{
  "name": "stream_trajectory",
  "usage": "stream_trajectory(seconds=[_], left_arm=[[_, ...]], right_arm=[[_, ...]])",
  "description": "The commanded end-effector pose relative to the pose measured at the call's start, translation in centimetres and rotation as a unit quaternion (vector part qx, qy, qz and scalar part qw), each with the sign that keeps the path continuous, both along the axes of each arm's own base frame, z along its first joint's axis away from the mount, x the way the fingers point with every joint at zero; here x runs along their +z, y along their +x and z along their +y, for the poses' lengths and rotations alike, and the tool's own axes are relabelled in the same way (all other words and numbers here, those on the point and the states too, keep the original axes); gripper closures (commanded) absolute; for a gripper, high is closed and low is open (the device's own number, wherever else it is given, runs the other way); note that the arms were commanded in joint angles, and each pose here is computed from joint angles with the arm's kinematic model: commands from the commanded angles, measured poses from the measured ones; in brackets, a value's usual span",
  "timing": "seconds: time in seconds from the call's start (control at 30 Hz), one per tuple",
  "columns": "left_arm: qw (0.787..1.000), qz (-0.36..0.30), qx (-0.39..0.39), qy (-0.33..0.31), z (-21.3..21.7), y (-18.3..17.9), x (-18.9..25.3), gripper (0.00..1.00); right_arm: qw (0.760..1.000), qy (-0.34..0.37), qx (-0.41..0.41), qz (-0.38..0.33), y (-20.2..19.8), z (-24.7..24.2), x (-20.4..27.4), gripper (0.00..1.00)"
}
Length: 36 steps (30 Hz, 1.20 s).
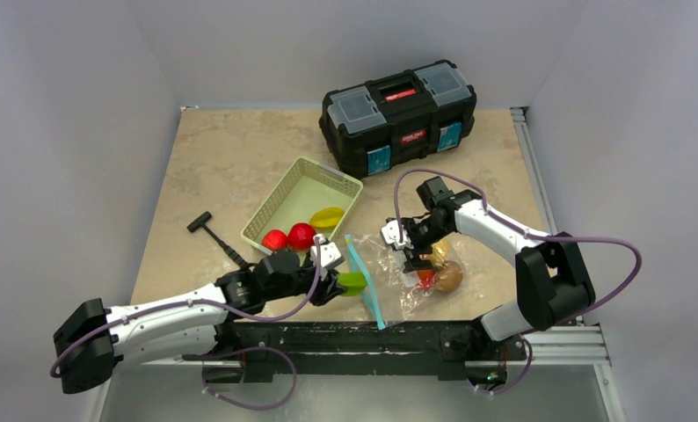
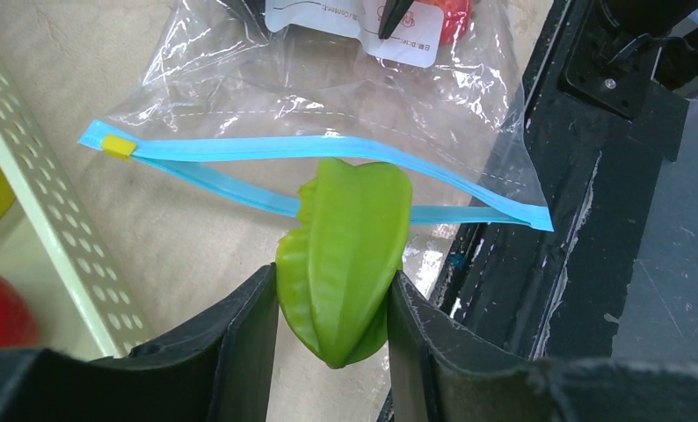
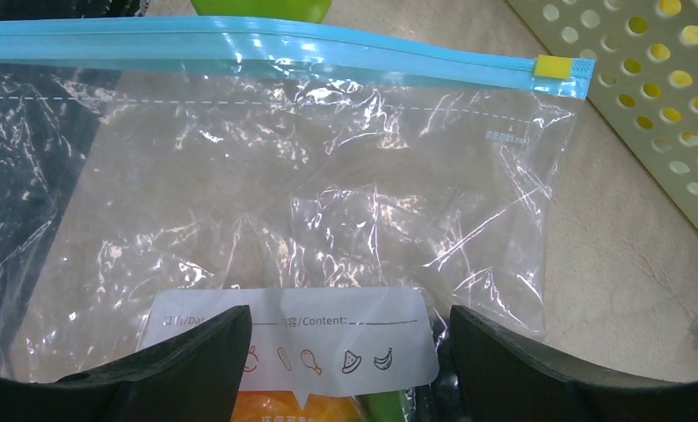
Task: Open the zip-top bag and remove the fake food
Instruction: Pick up the fake fruit from the zipper food storage bag, then place the fake fruit in the bin.
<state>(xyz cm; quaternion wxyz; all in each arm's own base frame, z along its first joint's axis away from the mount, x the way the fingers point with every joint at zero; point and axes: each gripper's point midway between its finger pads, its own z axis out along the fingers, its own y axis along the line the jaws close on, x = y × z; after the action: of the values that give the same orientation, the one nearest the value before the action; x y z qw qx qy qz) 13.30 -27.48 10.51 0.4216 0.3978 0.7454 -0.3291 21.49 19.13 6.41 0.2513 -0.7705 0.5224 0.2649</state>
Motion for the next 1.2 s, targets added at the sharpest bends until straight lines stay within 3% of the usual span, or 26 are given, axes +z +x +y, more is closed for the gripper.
stream_trajectory(seconds=[0.0, 0.83, 1.17], left_arm=[[1.000, -0.006, 0.014, -0.006, 0.6, 0.1, 1.5, 1.00], [0.999, -0.017, 0.039, 0.010, 4.2, -0.6, 5.0, 1.00], [0.995, -0.041, 0.088, 0.012, 5.4, 0.8, 7.5, 1.00]], right_arm=[[1.000, 0.012, 0.007, -0.012, 0.0, 0.2, 0.6, 0.18], [1.000, 0.010, 0.009, -0.008, -0.1, 0.1, 0.5, 0.19], [1.000, 0.009, 0.009, -0.006, -0.1, 0.1, 0.4, 0.19]])
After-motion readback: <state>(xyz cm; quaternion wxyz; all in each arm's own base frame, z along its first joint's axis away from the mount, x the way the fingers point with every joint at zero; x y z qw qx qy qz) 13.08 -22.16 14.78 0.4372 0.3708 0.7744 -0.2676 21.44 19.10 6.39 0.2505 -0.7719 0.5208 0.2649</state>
